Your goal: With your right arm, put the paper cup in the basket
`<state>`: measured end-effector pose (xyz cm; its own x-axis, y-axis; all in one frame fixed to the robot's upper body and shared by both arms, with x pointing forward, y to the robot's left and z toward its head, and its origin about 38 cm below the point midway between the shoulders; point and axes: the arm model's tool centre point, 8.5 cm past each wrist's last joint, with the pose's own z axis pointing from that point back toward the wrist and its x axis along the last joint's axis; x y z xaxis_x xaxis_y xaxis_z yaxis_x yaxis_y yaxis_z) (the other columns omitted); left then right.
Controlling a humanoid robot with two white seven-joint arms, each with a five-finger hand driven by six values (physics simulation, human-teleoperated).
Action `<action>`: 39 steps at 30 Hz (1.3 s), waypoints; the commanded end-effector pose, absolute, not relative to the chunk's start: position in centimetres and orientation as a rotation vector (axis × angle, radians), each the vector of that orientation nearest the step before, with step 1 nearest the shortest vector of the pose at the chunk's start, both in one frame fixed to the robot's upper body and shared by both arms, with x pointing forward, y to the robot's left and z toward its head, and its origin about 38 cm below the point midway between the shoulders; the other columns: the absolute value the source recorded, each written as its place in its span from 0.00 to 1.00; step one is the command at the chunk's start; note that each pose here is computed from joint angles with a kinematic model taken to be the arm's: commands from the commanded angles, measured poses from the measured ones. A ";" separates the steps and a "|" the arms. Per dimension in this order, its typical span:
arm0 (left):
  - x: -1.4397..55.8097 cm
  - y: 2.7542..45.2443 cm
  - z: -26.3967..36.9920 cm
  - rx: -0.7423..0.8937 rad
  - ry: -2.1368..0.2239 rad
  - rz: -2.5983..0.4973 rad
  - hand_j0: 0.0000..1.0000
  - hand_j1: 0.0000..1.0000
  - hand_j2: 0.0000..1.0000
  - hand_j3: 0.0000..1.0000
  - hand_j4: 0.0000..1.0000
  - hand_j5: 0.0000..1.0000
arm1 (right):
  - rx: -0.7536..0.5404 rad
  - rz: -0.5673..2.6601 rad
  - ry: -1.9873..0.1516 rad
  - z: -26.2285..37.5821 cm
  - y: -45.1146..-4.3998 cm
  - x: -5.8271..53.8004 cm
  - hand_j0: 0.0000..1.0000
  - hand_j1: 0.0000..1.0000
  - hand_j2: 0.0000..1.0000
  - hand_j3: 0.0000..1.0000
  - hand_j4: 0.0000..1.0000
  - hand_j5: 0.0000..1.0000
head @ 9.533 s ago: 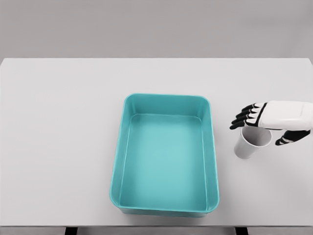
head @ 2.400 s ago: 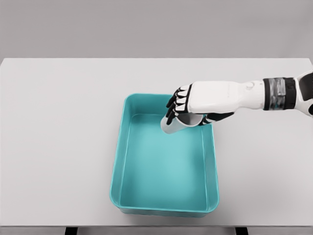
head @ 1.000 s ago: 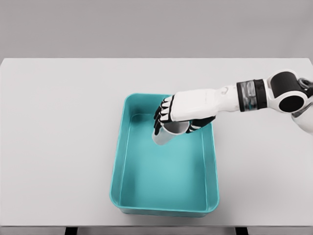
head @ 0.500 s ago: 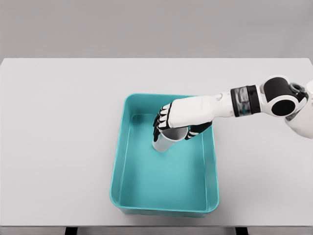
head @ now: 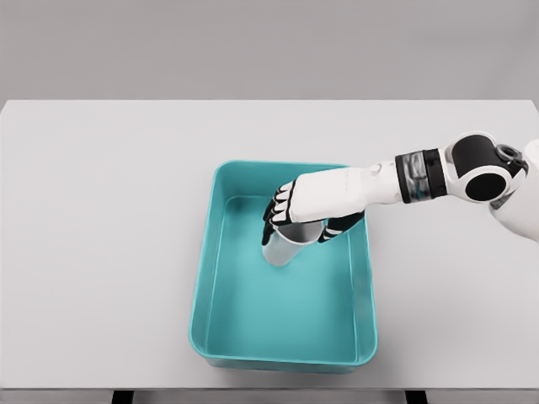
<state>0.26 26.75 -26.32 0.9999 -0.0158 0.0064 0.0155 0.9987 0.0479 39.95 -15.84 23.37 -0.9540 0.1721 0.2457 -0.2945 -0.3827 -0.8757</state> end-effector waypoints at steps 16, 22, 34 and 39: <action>0.3 26.8 -26.3 0.048 -0.007 -0.016 1.00 1.00 1.00 1.00 1.00 1.00 | 0.163 2.391 -1.559 23.7 -15.8 40.0 0.91 0.91 0.91 0.91 0.91 0.91; 0.3 26.8 -26.3 0.048 -0.007 -0.016 1.00 1.00 1.00 1.00 1.00 1.00 | 0.163 2.392 -1.560 23.7 -15.7 40.0 0.91 0.91 0.91 0.91 0.91 0.91; 0.3 26.8 -26.3 0.048 -0.007 -0.016 1.00 1.00 1.00 1.00 1.00 1.00 | 0.144 2.401 -1.586 24.6 -15.7 39.8 0.98 0.98 0.98 0.98 0.98 0.98; 0.3 26.7 -26.3 0.046 -0.007 -0.016 1.00 1.00 1.00 1.00 1.00 1.00 | 0.072 2.423 -1.627 27.3 -16.8 39.3 0.98 0.98 0.98 0.98 0.98 0.98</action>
<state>0.26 26.75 -26.32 0.9999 -0.0159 0.0064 0.0156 0.9987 0.0478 39.52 -16.33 26.10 -0.9708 0.1549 0.1830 -0.2290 -0.3734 -0.8989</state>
